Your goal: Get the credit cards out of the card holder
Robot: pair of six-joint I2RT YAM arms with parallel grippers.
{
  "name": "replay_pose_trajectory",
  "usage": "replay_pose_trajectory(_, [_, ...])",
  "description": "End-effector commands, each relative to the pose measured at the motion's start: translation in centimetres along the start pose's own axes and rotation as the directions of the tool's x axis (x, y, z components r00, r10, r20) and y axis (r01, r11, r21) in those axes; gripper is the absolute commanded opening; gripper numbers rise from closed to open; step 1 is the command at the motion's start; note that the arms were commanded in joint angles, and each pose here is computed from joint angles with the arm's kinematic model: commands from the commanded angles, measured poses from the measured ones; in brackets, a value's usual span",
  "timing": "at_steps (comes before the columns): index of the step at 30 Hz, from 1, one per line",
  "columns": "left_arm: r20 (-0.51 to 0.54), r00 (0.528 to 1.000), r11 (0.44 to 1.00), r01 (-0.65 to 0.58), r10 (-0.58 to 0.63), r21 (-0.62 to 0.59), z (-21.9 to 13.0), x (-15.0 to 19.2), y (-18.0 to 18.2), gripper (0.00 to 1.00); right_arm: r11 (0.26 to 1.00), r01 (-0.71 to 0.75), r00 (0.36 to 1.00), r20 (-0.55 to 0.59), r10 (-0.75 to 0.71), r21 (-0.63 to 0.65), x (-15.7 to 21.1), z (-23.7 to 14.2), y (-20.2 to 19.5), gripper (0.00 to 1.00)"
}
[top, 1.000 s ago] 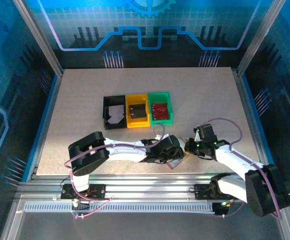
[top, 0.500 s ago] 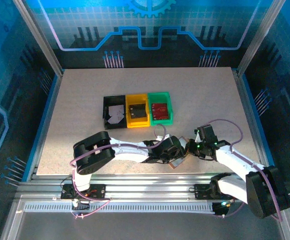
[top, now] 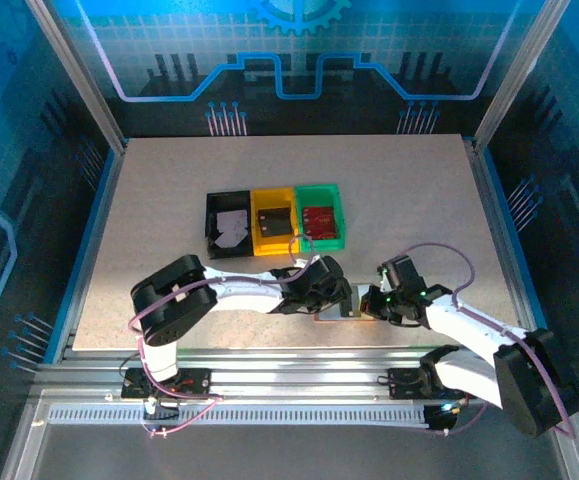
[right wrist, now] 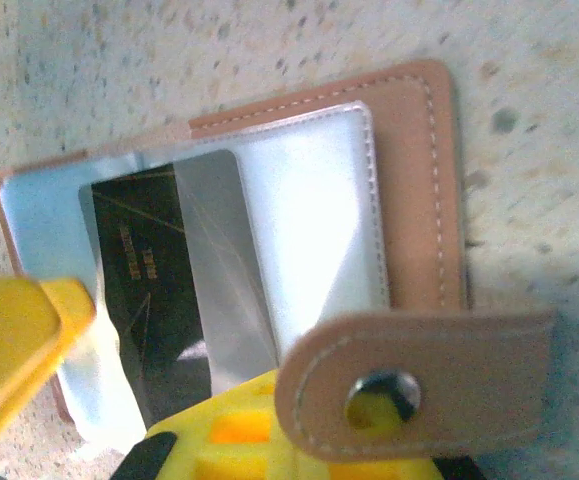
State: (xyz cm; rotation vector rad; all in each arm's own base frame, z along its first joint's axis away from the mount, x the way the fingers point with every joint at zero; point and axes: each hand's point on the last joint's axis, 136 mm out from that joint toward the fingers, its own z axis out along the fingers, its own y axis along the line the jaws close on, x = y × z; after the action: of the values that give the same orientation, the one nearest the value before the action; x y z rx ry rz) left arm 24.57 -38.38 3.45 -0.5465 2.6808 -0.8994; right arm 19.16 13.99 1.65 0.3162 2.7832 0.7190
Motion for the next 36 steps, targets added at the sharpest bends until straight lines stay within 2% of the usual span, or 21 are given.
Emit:
replay_pose_trajectory(1, [0.004, 0.999, 0.977, -0.049, 0.051, -0.208, -1.2, -1.4, 6.1, 0.51, 0.999, -0.017, 0.999, -0.033, 0.019, 0.045, 1.7, 0.3, -0.8, 0.0])
replay_pose_trajectory(5, [0.023, 0.997, 0.977, -0.073, 0.079, -0.198, -3.1, -2.6, 4.8, 0.51, 0.999, -0.017, 0.999, -0.033, 0.018, 0.044, 1.7, 0.5, -0.6, 0.0])
replay_pose_trajectory(11, [0.035, 0.995, 0.989, -0.09, 0.094, -0.116, -4.8, -3.2, 0.9, 0.51, 1.0, -0.01, 0.999, -0.042, 0.011, 0.012, 1.8, 0.7, 0.2, 0.0])
replay_pose_trajectory(19, [0.05, 0.992, 0.993, -0.11, 0.112, -0.043, -6.1, -3.3, -2.4, 0.52, 0.997, 0.052, 0.998, 0.023, -0.051, -0.056, 0.2, -1.3, 2.8, 0.0])
replay_pose_trajectory(27, [0.017, 0.997, 0.996, -0.078, 0.079, -0.051, -4.0, -2.5, -1.4, 0.52, 0.984, 0.087, 0.996, 0.025, -0.084, -0.154, -1.4, -1.4, 6.2, 0.0])
replay_pose_trajectory(36, [0.058, 0.998, 0.996, 0.01, -0.005, -0.084, -2.9, -2.6, 2.7, 0.52, 0.974, 0.075, 0.997, 0.022, -0.072, -0.215, -2.2, -0.6, 7.8, 0.0])
